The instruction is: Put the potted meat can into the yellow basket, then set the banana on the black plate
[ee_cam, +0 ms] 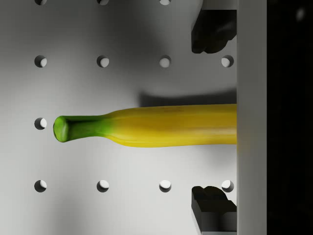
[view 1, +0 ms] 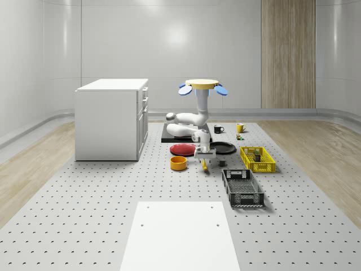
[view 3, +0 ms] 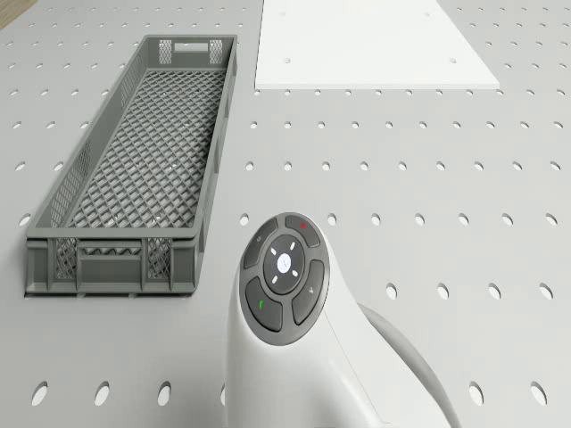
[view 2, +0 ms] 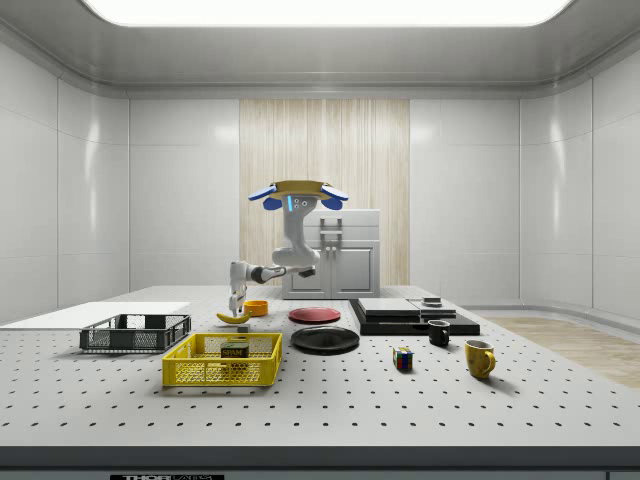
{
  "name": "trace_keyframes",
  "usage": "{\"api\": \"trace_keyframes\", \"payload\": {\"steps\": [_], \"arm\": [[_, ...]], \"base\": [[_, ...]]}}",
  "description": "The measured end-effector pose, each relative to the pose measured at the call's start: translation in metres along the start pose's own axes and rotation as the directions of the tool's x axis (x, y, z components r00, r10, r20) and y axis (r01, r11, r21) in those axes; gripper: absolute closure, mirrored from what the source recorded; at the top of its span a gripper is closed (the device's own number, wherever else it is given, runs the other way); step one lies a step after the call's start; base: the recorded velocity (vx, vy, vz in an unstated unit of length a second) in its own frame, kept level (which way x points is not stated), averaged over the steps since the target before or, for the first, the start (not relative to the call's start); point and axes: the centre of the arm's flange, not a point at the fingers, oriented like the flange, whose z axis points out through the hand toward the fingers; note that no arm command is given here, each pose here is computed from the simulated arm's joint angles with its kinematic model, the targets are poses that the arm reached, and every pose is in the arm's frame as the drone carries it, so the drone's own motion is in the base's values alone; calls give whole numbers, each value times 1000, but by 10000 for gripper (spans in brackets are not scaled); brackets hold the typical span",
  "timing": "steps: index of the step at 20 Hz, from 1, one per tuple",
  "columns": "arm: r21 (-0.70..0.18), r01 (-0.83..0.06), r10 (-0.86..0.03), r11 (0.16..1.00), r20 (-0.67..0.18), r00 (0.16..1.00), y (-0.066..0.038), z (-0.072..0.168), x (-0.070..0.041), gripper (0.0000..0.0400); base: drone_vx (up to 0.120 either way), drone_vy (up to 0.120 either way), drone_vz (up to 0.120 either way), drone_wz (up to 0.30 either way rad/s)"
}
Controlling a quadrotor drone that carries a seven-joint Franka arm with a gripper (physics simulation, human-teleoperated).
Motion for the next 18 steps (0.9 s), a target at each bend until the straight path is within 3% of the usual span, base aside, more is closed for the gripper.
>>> {"api": "trace_keyframes", "payload": {"steps": [5,18], "arm": [[0,0,0,1000,0,1000,0,2,0,0],[0,0,0,1000,0,1000,1,38,1,0]], "base": [[0,0,0,0],[0,0,0,0]]}}
